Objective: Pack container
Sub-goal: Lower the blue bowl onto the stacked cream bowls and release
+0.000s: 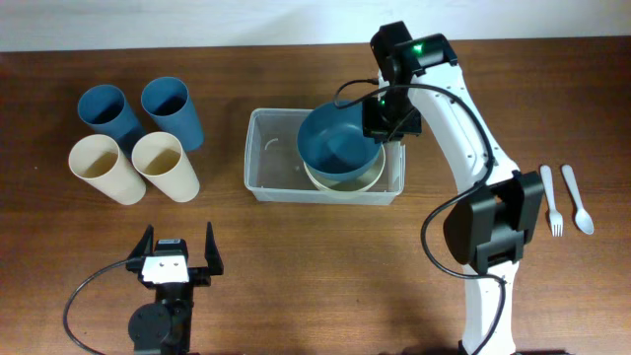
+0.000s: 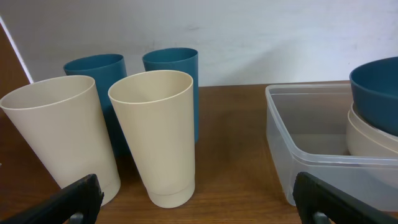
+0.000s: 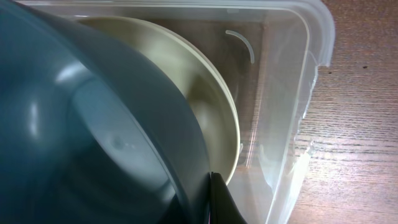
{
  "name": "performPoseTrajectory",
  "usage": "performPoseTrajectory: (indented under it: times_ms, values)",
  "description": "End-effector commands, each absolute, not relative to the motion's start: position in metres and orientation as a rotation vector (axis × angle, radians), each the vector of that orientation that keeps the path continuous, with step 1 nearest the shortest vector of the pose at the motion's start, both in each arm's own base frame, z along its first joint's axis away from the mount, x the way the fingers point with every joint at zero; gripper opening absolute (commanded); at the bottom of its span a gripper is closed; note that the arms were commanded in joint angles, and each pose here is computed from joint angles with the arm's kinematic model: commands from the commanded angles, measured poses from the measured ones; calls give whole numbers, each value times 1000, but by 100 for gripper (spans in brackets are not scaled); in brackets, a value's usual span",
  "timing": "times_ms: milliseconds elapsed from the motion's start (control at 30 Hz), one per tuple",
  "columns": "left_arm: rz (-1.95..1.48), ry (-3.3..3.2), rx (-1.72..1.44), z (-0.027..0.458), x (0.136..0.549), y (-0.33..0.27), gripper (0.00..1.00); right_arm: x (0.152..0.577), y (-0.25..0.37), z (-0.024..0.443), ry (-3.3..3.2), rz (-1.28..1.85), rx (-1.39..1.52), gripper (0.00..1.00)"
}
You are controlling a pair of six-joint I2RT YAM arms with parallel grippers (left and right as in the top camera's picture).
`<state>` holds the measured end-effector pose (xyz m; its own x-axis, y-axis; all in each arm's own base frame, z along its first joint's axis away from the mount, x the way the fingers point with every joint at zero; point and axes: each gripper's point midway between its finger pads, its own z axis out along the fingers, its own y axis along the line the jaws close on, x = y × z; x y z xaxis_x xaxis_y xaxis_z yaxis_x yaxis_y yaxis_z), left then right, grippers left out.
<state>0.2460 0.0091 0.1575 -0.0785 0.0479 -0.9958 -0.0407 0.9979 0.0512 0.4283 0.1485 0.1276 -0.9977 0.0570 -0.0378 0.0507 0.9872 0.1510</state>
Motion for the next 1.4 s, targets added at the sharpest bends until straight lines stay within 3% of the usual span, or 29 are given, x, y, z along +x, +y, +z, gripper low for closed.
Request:
performPoseTrajectory:
  times_ms: [0, 733, 900, 1367]
  values:
    - [78, 1650, 13, 156, 246, 9, 100, 430, 148, 126, 3086, 221, 98, 5]
    - [78, 1650, 13, 156, 246, 9, 100, 428, 147, 126, 3094, 213, 99, 19]
    - [78, 1650, 13, 156, 246, 9, 100, 428, 147, 126, 3093, 214, 98, 4]
    - [78, 1650, 13, 156, 246, 9, 100, 429, 143, 125, 3088, 173, 100, 4]
